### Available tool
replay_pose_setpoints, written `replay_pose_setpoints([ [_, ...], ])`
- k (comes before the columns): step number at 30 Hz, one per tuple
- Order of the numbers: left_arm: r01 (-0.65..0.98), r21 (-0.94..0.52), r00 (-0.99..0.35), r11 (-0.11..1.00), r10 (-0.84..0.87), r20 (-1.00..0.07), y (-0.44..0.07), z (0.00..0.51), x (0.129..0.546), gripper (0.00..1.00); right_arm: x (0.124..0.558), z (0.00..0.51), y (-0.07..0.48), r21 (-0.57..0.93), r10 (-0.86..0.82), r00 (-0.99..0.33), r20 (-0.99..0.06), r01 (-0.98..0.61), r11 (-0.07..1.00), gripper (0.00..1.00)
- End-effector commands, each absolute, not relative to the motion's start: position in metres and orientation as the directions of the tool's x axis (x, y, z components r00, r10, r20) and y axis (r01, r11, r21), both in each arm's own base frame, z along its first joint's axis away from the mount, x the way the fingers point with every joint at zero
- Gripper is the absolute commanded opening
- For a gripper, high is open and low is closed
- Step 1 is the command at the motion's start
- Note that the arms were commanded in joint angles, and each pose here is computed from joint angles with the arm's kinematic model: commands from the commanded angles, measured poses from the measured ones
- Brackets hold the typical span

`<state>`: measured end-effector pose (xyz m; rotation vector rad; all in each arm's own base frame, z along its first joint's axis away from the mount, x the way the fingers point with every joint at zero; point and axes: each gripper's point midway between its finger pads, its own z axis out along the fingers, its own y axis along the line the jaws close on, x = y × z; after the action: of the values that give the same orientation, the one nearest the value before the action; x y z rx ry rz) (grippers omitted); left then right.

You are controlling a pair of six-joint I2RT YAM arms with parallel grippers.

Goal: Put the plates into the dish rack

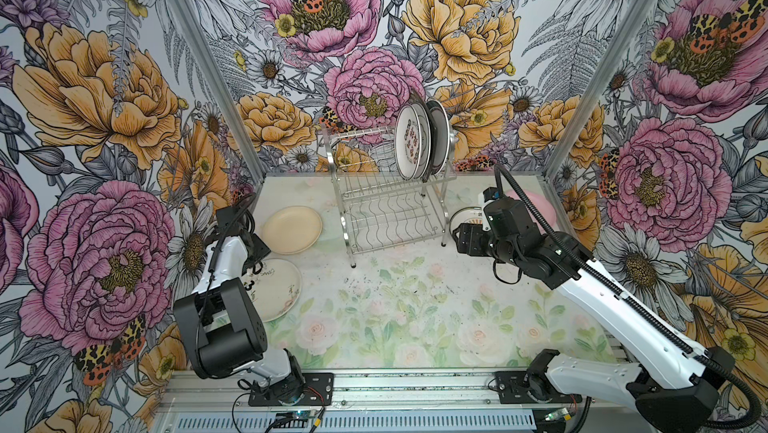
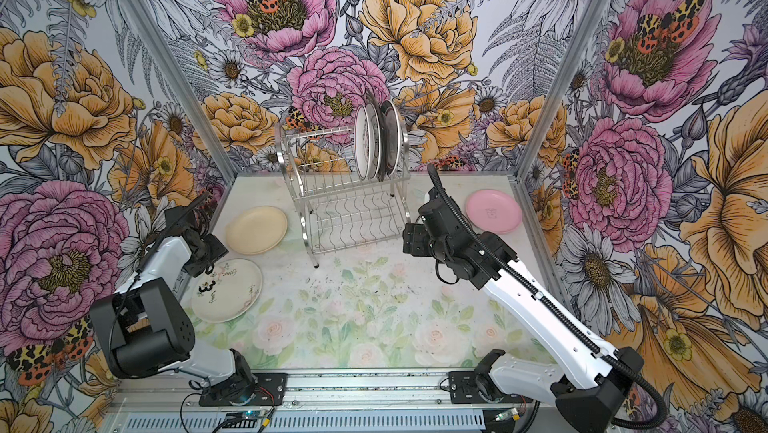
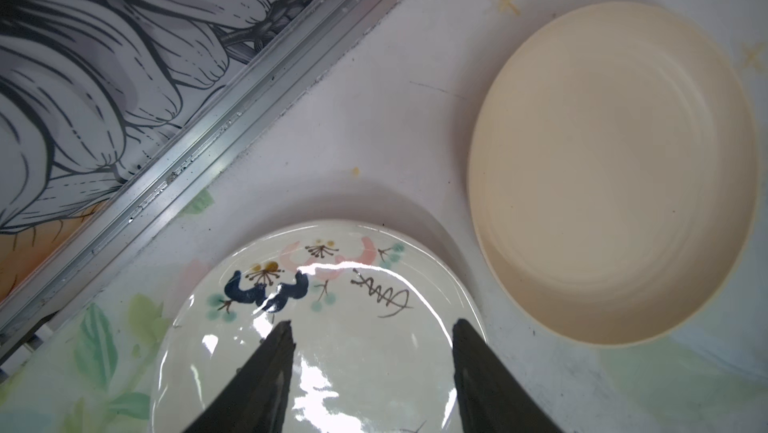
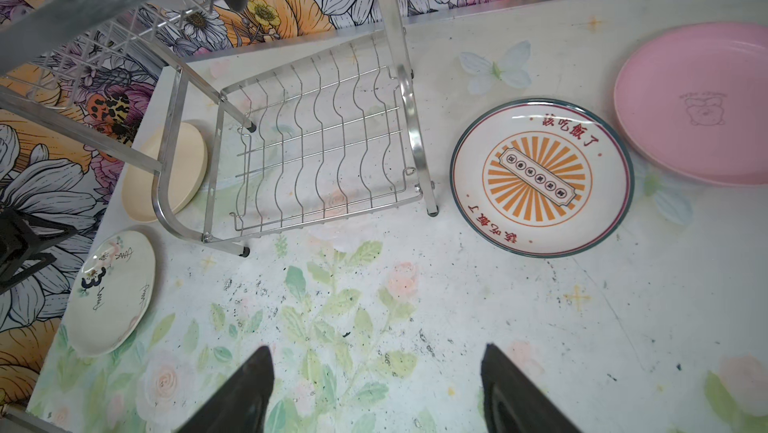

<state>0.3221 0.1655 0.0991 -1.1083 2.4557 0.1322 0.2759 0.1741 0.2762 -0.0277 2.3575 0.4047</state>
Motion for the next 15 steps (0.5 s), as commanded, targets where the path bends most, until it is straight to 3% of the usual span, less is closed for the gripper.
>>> replay_pose_setpoints([
  [1,-0.732,-0.088,-0.555,0.676,-0.666,-0.498,0.187,0.110,0.341,0.60,0.274,0.275,0.174,0.297,0.099,-0.736,-0.670,-0.144,0.944,0.79],
  [15,-0.768,-0.043,-0.563,0.639,-0.706,-0.428,0.212,0.069,0.350,0.57,0.278,0.269,0.170,0.299,0.108,-0.747,-0.656,-0.126,0.946,0.79],
])
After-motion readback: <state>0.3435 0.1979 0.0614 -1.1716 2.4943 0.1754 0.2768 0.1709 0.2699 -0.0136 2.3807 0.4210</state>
